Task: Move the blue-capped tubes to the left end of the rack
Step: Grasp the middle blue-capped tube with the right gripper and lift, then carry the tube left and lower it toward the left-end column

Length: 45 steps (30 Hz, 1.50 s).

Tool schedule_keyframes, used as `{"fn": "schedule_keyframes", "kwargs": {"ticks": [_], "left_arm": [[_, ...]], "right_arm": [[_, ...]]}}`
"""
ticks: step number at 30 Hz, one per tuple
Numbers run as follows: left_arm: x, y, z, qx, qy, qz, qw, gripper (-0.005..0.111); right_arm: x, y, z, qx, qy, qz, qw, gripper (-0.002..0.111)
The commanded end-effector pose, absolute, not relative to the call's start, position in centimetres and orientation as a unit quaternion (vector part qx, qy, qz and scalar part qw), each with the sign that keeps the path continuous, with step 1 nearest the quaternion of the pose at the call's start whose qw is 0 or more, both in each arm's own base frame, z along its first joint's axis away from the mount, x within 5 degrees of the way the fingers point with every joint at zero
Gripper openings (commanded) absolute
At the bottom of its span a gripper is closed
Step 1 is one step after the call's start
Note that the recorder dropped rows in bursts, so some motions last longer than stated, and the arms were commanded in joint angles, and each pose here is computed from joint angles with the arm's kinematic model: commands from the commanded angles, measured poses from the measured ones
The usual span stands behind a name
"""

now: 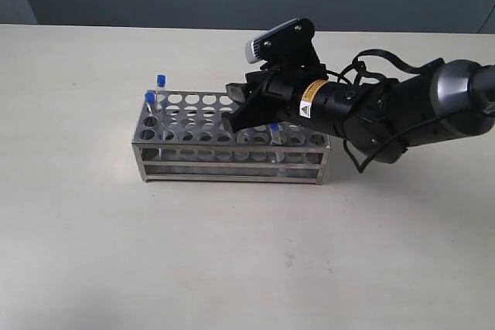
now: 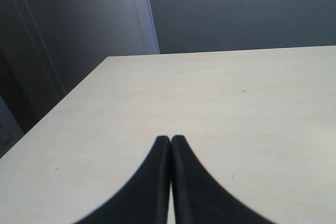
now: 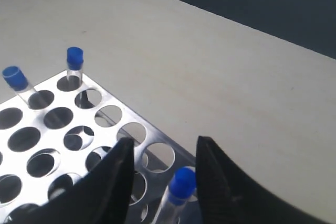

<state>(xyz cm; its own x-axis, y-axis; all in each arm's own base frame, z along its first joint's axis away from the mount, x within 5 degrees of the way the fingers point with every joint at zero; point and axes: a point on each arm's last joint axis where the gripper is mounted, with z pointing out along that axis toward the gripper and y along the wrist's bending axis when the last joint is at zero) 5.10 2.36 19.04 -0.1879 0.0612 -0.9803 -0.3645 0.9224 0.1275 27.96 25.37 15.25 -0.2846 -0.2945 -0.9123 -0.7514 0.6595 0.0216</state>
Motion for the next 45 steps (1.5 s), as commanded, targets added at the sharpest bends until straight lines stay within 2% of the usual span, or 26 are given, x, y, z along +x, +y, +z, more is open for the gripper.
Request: {"fn": "schedule_keyframes", "kwargs": {"ticks": [1,3,6,29,30,32,33,36,42,45], "left_arm": [[5.1,2.3,19.3,-0.1,0.748,0.166,0.635,0.001],[5.1,2.3,19.3,-0.1,0.748,0.166,0.635,0.001],[5.1,2.3,19.3,-0.1,0.748,0.166,0.635,0.001],[5.1,2.3,19.3,-0.099,0.747,0.166,0.635,0.001],[5.1,2.3,19.3,-0.099,0.747,0.166,0.635,0.001],[5.1,2.3,19.3,-0.099,0.747,0.166,0.635,0.001],[5.1,2.3,19.3,-0.099,0.747,0.166,0.635,0.001],[5.1,2.3,19.3,-0.099,0.747,0.166,0.635,0.001],[5.1,2.3,19.3,-0.099,0.747,0.166,0.635,0.001],[5.1,2.3,19.3,-0.099,0.747,0.166,0.635,0.001]], "right_arm": [[27.8,24.8,15.0,-0.339,0.788,0.213,0.468,0.039],[27.7,24.7,17.1,-0.337,0.769,0.221,0.496,0.039],[27.9,24.8,18.5,-0.344,0.76,0.213,0.508,0.039],[28.4,25.1,14.4,-0.353,0.788,0.2,0.464,0.039],[28.4,25.2,14.5,-0.353,0.786,0.202,0.466,0.037],[28.4,25.3,14.8,-0.35,0.778,0.21,0.478,0.016],[28.4,25.4,14.9,-0.349,0.772,0.215,0.485,-0.001],[28.4,25.4,16.0,-0.345,0.765,0.22,0.497,0.0],[27.6,24.7,21.6,-0.344,0.719,0.228,0.559,0.0],[27.1,24.7,23.3,-0.341,0.698,0.241,0.582,0.0]]}}
